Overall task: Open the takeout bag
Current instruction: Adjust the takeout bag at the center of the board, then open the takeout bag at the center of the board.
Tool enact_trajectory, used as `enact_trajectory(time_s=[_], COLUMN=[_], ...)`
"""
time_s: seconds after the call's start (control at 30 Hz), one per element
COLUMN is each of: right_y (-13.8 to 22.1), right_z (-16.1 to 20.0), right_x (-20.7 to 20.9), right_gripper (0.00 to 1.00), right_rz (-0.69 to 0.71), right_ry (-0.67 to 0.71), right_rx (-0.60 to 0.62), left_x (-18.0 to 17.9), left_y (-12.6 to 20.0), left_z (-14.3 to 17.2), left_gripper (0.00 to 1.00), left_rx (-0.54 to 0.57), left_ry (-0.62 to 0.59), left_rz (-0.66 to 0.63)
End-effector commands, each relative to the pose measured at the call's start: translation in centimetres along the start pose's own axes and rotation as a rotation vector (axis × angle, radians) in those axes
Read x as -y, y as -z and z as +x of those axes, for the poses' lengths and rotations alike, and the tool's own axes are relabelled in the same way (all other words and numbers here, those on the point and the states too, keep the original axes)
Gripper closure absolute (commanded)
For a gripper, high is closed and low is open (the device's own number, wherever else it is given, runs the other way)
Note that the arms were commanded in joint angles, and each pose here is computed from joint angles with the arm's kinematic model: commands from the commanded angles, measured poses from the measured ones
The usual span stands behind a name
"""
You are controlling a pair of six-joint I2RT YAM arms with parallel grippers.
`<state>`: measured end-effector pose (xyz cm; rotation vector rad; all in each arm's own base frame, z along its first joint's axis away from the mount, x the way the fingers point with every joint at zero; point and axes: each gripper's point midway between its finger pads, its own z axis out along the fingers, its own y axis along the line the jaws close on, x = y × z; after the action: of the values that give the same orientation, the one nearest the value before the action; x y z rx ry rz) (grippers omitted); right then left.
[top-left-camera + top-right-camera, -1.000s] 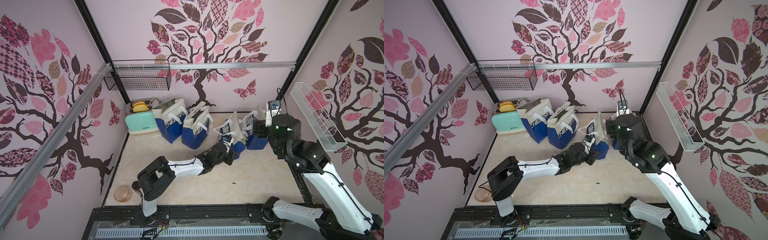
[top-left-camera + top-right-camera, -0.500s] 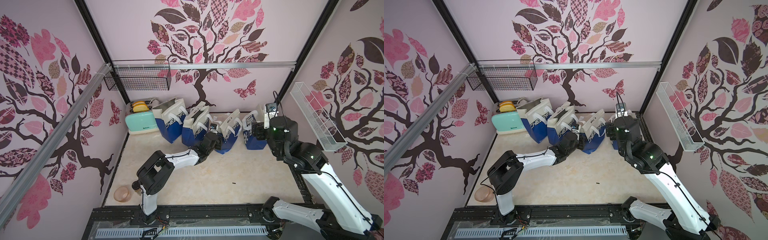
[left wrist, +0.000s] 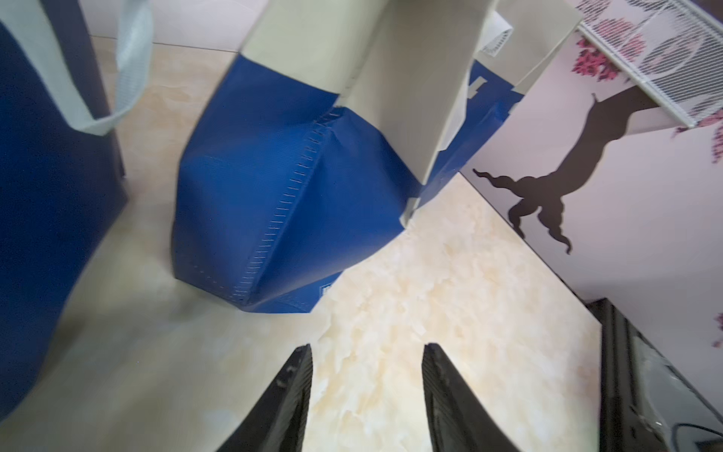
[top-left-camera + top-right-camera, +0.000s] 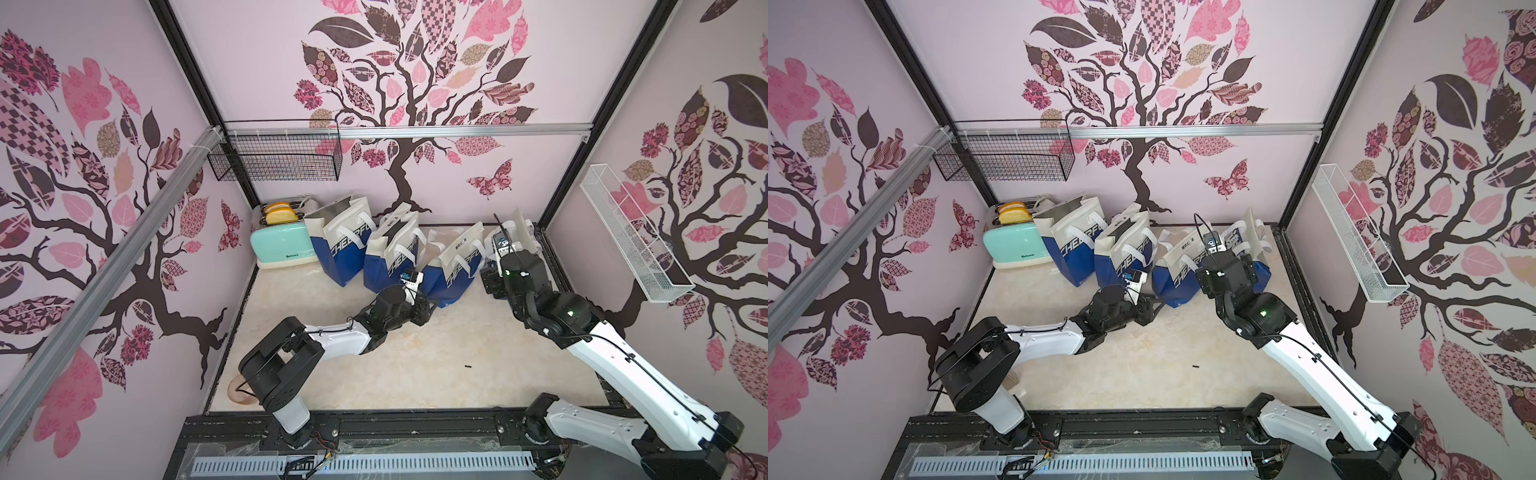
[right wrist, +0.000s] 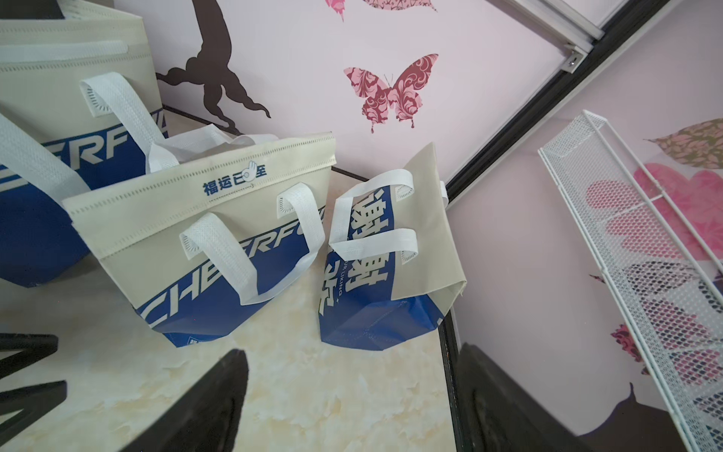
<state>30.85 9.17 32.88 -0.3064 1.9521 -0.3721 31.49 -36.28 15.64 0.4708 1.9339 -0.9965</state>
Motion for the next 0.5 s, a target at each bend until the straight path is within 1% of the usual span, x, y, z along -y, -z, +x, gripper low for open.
enact_trajectory(time_s=[0.0,0.13,0.23,0.33,0.47], right_y=[-0.6,-1.9,-2.7,-3.0,-3.1], right_z=[-2.4,-2.6,-3.0,-3.6,-4.4], right_x=[-0.4,-1.5,-1.9,-1.8,-1.6], right_gripper=[0.13,0.12,0.12,0.12,0.12], right_rz=[0.006,0.024,0.050,0.071,0.083], right_ry=[0.036,0.144,0.199,0.208,0.202], right_rx=[0.114,0.162,0.176,0.186,0.190], left_x=[2.8,2.4,1.9,1.3,0.2], left_y=[0.3,-0.8,-1.6,-2.3,-3.1], left_z=[-3.7,-5.5,-6.8,-7.5,-7.4], left_gripper=[0.49,0.47,0.47,0.46,0.48], left_rx=[0.124,0.187,0.249,0.289,0.319], left_ry=[-0.043,-0.077,-0.072,-0.063,-0.036], left_rz=[0.106,0.075,0.047,0.022,-0.014])
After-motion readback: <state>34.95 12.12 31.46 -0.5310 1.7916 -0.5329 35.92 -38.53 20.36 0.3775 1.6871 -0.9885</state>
